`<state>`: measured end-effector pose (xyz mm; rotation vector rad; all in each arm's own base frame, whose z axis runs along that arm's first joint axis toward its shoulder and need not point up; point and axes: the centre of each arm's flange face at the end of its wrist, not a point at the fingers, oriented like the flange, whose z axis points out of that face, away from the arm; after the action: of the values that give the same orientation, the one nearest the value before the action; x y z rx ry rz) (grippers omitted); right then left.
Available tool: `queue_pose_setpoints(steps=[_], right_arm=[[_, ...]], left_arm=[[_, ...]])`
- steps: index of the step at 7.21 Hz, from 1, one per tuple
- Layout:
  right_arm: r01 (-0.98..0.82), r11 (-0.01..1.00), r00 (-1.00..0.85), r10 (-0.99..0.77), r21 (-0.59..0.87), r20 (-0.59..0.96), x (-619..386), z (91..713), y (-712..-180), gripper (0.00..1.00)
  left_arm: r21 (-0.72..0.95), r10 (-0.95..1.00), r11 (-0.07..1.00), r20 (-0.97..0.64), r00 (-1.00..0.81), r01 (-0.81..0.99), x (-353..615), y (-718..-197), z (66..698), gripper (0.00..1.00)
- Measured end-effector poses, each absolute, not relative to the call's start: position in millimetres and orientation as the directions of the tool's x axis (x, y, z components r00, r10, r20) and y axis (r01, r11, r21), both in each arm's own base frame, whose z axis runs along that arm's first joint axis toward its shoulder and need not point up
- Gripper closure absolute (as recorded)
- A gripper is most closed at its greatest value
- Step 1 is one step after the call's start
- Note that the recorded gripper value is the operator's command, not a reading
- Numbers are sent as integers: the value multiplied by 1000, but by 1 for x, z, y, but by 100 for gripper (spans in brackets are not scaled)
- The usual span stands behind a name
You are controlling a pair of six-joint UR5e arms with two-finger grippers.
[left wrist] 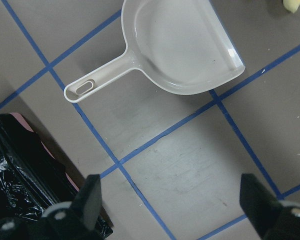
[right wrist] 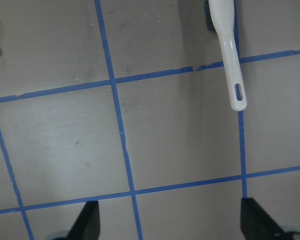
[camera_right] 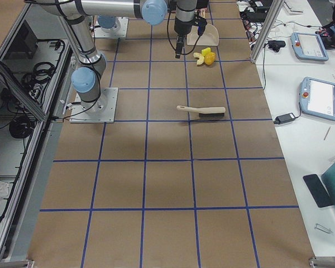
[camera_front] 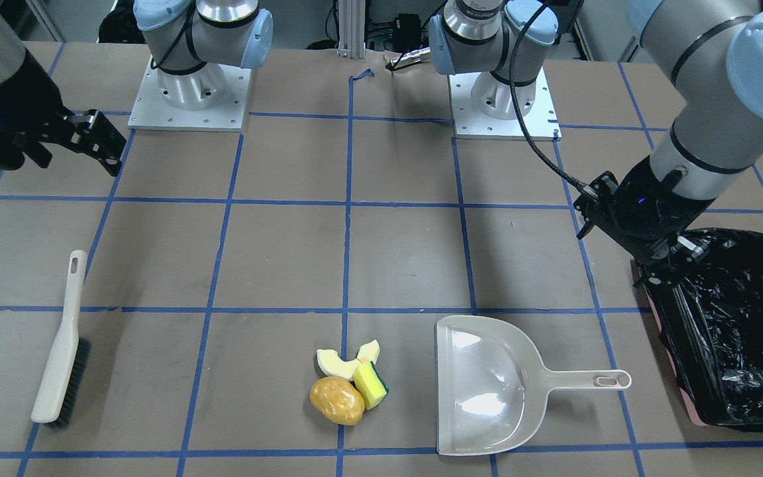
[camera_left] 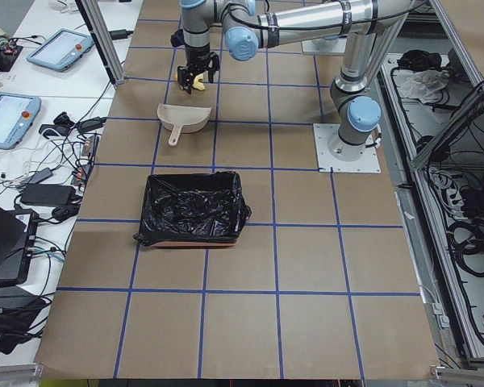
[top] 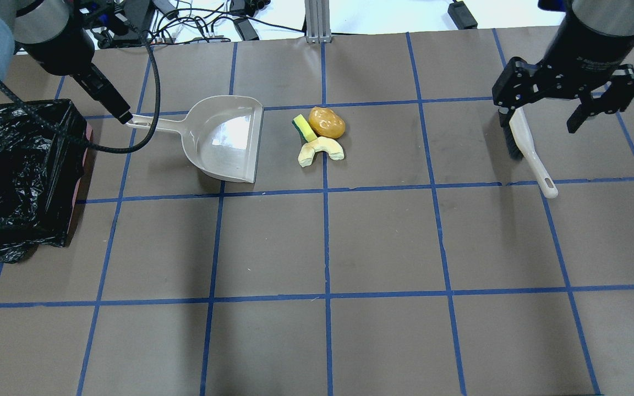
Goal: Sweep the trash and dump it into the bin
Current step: 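Lower the left gripper to the dustpan handle while the right descends to the brush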
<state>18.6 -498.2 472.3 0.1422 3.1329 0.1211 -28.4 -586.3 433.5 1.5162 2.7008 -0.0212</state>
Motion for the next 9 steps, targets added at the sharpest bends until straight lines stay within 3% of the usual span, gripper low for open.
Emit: queue_pose_setpoints(steps=[2,6,9], right_arm=[[0,998,-1000,1,56,-9,-33,434,-499,0],[-68,997,-998,-68,43,-11,-90,345,-518,0],[-64,993,-997,-60,96,-41,-99,296,-535,0]], left_arm=[[39,944,329,-23,-329,943,-15,-596,418,0],[56,987,159,-24,-158,986,24,-628,368,0],[61,996,77,-42,-74,995,20,-664,315,7]])
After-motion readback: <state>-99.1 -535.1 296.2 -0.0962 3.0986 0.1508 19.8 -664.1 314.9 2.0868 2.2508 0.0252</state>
